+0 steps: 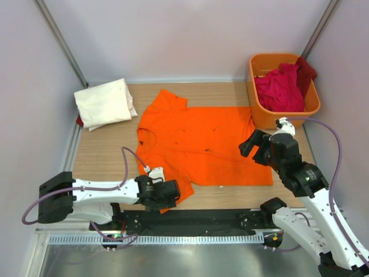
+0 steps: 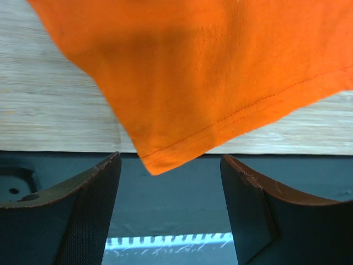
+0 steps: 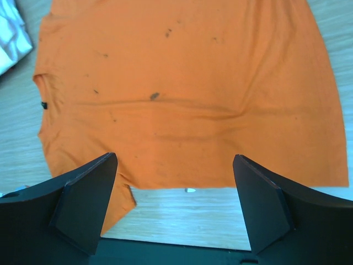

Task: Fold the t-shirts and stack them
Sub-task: Fold the tshirt

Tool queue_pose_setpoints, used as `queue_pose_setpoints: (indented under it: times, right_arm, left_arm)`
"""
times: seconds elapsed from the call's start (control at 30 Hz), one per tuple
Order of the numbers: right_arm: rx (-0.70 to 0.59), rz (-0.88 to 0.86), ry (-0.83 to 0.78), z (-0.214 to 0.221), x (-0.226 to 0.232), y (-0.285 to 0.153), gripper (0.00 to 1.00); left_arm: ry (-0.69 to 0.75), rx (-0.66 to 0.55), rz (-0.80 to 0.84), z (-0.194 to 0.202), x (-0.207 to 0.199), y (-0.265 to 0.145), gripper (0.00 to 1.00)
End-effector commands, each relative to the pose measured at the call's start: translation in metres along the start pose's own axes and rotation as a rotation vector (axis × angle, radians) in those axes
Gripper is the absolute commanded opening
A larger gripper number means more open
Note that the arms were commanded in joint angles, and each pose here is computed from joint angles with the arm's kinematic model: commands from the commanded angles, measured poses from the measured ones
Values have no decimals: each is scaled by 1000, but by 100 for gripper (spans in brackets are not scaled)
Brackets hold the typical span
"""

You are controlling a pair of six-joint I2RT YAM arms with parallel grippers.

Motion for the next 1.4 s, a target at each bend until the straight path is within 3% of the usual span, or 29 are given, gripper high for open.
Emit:
queue_pose_setpoints:
  times: [0.0,0.13,0.23,0.27,0.37,0.4,0.53,0.67,0.77,0.83,0.9,1.1,1.37]
  right_arm:
    - [13,43,-12,1,-6,-6,93]
    - [6,55,-19,1,-10,-11,93]
    - [5,57,-21,0,-10,-13,93]
    - [5,59,-16,0,-10,-13,93]
    - [13,70,-12,1,-10,-11,92]
    - [16,81,-3,2,-12,-10,91]
    - [44,197,81,16,-27,-1,90]
    - [184,220,238,71,-44,25,92]
    - [182,316,303,93,-67,35,93]
    - [107,317,334,93,-75,41,93]
    - [109,318,378,102,-79,52,93]
    - [172,547,356,107,-108,61,93]
    - [35,695,516,84,-133,55,89]
  left_arm:
    - [-53,-41,36,-1,-21,5,72]
    - [-40,-39,25,6,-22,12,67]
    - [-50,-55,21,6,-19,15,52]
    - [-51,-61,17,6,-17,17,40]
    - [-52,-80,34,3,-18,16,17]
    - [-51,-86,43,1,-19,13,0]
    - [-35,-156,16,-14,-9,-8,0]
    - [-36,-232,15,-38,8,-31,0]
    - [-92,-253,62,-51,22,-38,0]
    - [-111,-255,98,-55,26,-39,0]
    - [-124,-255,131,-58,32,-40,0]
    - [-41,-259,91,-71,43,-41,0]
    - [-61,-250,163,-83,42,-35,0]
Point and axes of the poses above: each gripper's point midway between its finger pads, its own y axis out along the fingers, its own x axis along the line the jaws close on, z = x × y, the point moved 5 cm from there along -y, back along the fingers, and after that the axes turned 3 degrees about y, right-handed, at the moved point
